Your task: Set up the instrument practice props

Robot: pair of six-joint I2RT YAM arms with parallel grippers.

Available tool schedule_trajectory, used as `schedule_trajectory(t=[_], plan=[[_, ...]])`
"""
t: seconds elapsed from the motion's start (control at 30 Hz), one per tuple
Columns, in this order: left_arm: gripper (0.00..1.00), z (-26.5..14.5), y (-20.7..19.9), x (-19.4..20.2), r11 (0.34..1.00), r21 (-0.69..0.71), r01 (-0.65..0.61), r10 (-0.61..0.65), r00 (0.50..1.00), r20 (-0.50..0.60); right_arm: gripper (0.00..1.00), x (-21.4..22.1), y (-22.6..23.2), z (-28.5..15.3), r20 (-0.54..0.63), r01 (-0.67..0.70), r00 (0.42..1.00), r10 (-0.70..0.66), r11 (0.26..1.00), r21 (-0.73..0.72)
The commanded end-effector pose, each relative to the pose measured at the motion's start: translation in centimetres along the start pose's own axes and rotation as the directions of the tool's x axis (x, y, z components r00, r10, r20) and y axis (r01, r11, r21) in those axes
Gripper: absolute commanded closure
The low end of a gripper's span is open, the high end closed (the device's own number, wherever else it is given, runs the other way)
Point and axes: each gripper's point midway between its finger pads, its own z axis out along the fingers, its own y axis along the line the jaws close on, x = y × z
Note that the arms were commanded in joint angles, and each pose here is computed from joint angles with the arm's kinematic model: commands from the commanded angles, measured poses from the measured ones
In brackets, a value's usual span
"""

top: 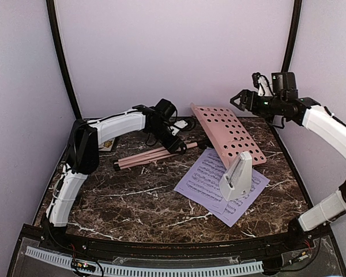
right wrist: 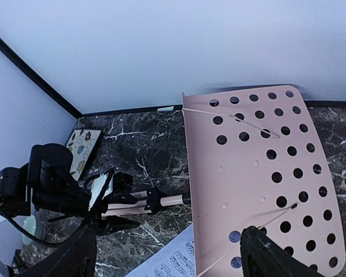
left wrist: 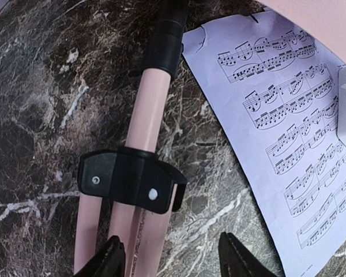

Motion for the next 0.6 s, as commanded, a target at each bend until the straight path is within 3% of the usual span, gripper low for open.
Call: schedule_trajectory(t=[0.0, 0.2, 0.57], plan=[[0.43, -3.1, -1.0, -1.3, 1.0, 0.005, -0.001, 0.001, 0.999, 0.053, 0.17, 2.1, -0.2, 3.4, -0.144, 0.11, 0.985, -0.093, 0.987, 0.118], [0.42, -4.5, -0.9, -1.1, 1.0, -0.021, -0.003, 0.004, 0.997, 0.079, 0.28, 6.6, 0.3, 9.0, -0.326, 0.235, 0.929, -0.176, 0.96, 0.151], [0.42, -5.6, -0.6, 0.6, 0.999, -0.049, 0.023, -0.017, 0.994, 0.112, 0.38, 9.9, -1.1, 12.8, -0.432, 0.296, 0.879, -0.202, 0.941, 0.163]])
